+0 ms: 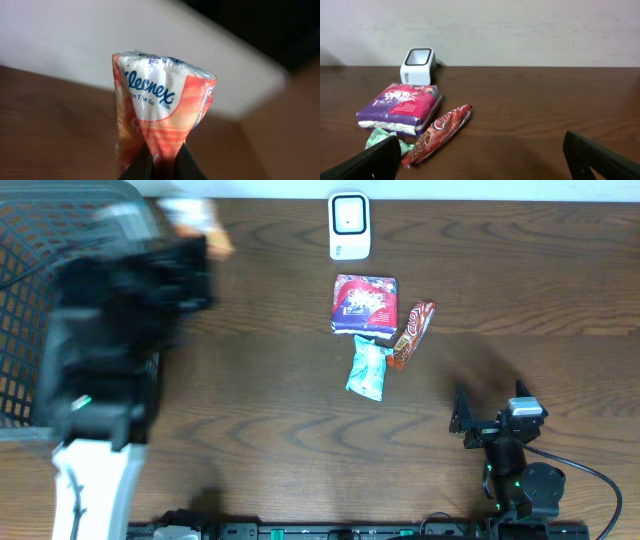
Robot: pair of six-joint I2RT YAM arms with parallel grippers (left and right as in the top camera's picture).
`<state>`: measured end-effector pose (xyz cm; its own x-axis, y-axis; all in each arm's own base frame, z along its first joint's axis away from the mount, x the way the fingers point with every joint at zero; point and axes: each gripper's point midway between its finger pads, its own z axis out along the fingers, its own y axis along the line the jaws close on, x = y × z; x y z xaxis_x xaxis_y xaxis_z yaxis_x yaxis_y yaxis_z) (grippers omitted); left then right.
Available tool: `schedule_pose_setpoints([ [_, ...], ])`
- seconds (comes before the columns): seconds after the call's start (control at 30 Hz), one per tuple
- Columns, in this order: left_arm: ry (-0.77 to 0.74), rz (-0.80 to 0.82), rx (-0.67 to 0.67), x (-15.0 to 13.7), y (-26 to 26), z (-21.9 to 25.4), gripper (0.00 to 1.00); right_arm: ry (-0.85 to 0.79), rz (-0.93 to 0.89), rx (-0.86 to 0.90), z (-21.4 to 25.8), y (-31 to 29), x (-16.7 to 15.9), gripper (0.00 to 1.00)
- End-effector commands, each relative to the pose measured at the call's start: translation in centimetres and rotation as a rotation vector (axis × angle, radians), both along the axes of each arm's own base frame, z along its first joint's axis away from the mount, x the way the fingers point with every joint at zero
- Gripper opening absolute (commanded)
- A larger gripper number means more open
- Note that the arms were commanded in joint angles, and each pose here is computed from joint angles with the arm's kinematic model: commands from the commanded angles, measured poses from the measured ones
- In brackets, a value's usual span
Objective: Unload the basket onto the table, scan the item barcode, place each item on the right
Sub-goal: 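Carry Kleenex pack to table and release beside other items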
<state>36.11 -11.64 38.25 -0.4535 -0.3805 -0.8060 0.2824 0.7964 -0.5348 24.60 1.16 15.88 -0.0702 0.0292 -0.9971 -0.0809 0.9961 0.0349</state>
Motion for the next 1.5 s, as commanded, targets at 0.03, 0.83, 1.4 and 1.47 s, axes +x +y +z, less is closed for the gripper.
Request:
schedule_pose_setpoints([
  [0.03, 0.03, -0.187, 0.189, 0.3, -7.1, -4.5, 0.07, 0.001, -0.007, 0.013, 0.0, -0.2, 0.0, 0.99],
  [0.83, 0.593, -0.319, 0.559, -1.4, -13.6, -27.5, 0.6, 0.001, -0.007, 0.013, 0.0, -0.2, 0.0, 0.99],
  [1.4, 0.387, -0.01, 0.438, 2.1, -3.4, -16.0, 0.98, 0.001, -0.007, 0.013, 0.0, -0.2, 0.0, 0.99],
  [1.47, 0.414, 0.016, 0.441, 1.7, -2.0, -16.0, 0.98, 0.001, -0.007, 0.013, 0.0, -0.2, 0.0, 0.99],
])
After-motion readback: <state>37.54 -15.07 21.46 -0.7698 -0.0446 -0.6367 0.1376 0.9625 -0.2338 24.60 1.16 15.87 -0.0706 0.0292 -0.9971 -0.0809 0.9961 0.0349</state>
